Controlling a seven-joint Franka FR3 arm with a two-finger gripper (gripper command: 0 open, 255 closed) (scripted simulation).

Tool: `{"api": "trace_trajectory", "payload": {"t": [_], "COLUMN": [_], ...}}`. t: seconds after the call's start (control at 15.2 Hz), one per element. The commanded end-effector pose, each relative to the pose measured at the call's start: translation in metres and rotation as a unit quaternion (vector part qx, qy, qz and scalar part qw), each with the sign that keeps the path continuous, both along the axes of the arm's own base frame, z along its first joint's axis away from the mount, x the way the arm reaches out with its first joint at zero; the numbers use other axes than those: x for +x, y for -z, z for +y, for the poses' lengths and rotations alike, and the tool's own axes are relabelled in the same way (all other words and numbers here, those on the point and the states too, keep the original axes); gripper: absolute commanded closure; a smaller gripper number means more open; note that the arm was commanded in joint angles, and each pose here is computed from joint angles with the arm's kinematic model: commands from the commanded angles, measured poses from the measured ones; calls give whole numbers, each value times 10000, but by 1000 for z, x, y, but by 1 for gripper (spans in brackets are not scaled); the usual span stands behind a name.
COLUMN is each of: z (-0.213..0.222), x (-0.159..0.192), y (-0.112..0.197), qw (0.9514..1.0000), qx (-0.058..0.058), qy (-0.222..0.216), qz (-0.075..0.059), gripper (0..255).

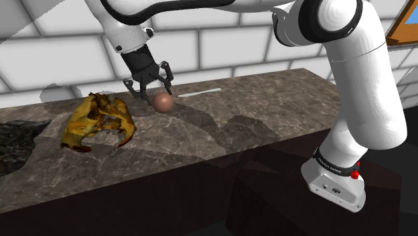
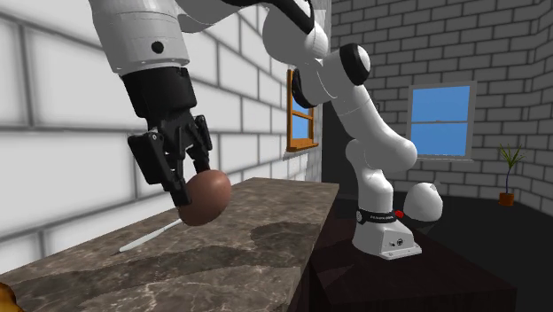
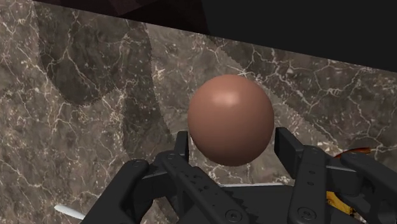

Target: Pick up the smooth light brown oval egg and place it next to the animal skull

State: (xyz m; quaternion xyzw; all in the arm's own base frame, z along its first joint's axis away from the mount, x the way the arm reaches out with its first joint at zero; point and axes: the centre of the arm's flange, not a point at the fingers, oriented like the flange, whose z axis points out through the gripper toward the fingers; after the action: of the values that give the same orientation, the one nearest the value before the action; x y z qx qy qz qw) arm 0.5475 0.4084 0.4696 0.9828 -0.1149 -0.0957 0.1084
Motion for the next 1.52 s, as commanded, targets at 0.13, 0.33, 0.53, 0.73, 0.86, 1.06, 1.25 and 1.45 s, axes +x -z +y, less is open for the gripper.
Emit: {"api": "trace_trajectory", "payload": {"t": [0.13, 0.33, 0.53, 0.73, 0.86, 1.06, 1.25, 1.45], "z": [0, 0, 0, 0, 0, 0, 0, 0], "x": [1, 1, 1, 1, 1, 1, 1, 1], "y": [21, 37, 53, 69, 79, 95, 111, 127], "qw": [10000, 10000, 10000, 10000, 10000, 10000, 10000, 10000], "qx": [3, 3, 3, 3, 3, 3, 3, 3], "qy": [0, 0, 0, 0, 0, 0, 0, 0], "qz": [-3, -3, -3, -3, -3, -3, -3, -3], "gripper": [255, 255, 255, 255, 255, 255, 255, 255]}}
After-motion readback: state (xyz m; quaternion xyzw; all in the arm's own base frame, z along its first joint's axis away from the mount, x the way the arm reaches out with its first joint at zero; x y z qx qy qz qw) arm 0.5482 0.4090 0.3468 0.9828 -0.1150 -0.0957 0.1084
